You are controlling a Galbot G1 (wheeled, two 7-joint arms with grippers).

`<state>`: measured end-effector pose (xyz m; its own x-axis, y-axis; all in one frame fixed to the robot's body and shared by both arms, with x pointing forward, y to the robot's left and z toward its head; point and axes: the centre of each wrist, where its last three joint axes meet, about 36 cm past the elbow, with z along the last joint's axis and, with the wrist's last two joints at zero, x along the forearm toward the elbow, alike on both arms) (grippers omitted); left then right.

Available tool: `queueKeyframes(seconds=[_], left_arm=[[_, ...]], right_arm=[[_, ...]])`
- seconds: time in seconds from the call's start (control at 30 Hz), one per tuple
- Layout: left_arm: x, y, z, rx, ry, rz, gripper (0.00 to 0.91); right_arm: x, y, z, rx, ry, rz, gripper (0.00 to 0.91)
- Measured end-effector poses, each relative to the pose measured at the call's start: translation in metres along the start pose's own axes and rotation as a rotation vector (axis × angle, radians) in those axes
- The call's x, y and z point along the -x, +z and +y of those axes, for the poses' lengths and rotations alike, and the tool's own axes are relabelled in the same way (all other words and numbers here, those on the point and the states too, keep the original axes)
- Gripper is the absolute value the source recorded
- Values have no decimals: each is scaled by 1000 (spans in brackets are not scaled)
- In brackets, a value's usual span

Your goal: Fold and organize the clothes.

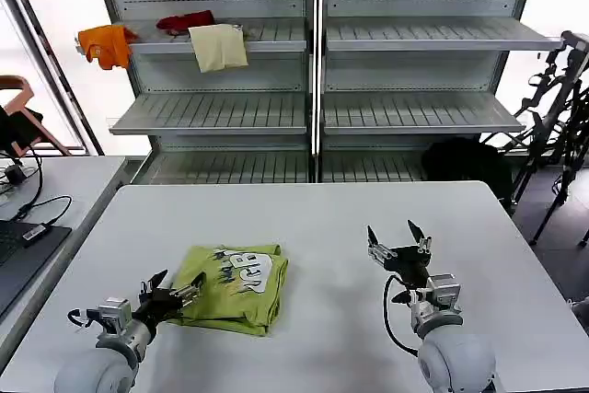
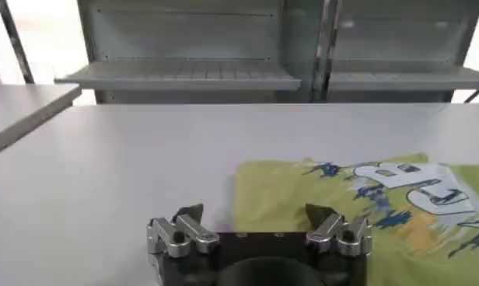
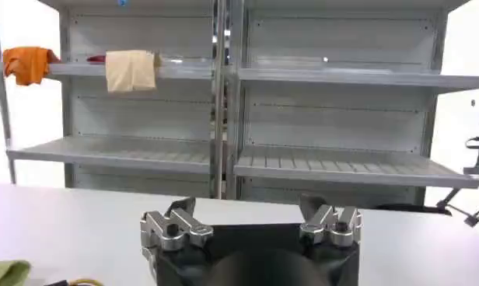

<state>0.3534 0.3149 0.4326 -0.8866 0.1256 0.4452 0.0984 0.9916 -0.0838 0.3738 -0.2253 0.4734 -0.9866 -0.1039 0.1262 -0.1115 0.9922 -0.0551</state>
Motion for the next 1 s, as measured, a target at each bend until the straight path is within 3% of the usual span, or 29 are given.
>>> queueKeyframes(seconds=[0.6,0.73,0.8,1.0], left_arm=[[4,9,-12,-145,42,-20,877],[7,9,-15,-172,50,-46,705],[7,10,-16,-180,53,-54,474],[8,15,-17,-198,60,-58,181]], right_arm=[[-3,-4,-1,-3,6,-11,907],[-5,-4,-2,-5,8,-13,907],[-5,-5,-2,-5,8,-15,907],[-5,-7,-1,-7,8,-21,907]])
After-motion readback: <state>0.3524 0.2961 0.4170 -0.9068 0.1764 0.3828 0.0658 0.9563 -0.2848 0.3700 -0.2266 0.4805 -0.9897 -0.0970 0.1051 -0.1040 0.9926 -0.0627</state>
